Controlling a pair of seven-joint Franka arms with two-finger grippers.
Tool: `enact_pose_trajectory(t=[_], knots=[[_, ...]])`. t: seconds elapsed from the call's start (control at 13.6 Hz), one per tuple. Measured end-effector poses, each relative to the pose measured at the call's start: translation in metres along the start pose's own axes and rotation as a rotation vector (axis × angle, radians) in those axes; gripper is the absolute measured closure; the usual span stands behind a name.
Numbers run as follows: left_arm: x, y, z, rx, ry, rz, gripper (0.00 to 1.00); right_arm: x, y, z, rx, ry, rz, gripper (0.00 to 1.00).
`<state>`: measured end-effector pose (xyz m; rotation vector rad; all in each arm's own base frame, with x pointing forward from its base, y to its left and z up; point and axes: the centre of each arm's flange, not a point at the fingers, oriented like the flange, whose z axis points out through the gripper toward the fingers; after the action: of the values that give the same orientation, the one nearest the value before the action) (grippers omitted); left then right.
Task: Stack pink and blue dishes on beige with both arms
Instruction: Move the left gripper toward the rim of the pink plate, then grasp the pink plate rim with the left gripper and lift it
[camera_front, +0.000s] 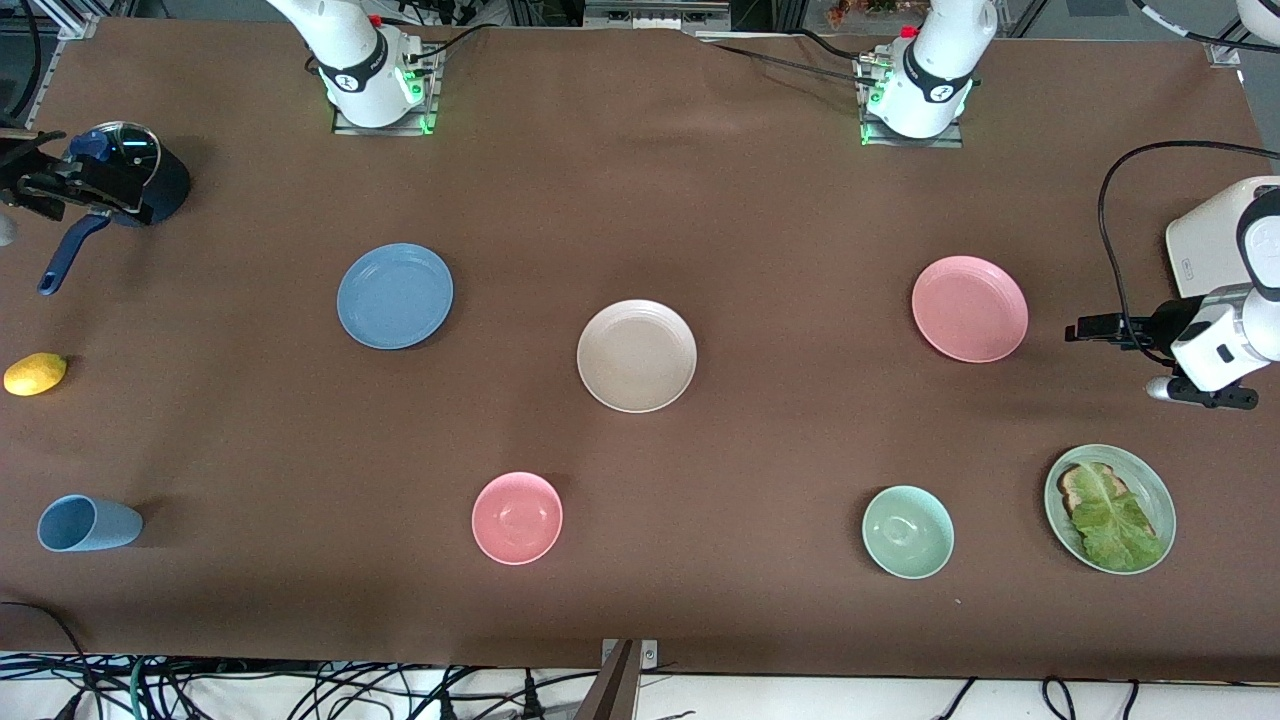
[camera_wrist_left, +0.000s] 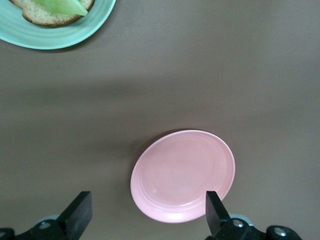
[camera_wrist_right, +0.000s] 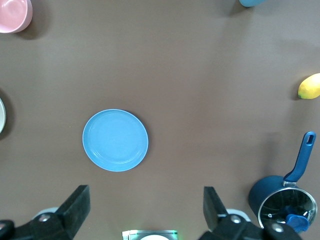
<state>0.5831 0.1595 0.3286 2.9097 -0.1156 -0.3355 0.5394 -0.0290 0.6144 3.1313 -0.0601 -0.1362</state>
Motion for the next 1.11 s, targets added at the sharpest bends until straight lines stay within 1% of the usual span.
enact_pose_trajectory(t=[0.22,0.52,0.74,1.11], knots=[[-0.007,-0.006,0.051,-0.021,0.058,0.035,0.00,0.000,0.000,0.000,0.000,0.000,0.000,0.00],[-0.031,-0.027,0.099,-0.035,0.114,0.085,0.00,0.000,0.000,0.000,0.000,0.000,0.000,0.00],[-0.048,-0.042,0.117,-0.043,0.153,0.121,0.00,0.000,0.000,0.000,0.000,0.000,0.000,0.00],[-0.084,-0.036,0.130,0.001,0.192,0.110,0.00,0.000,0.000,0.000,0.000,0.000,0.000,0.00]])
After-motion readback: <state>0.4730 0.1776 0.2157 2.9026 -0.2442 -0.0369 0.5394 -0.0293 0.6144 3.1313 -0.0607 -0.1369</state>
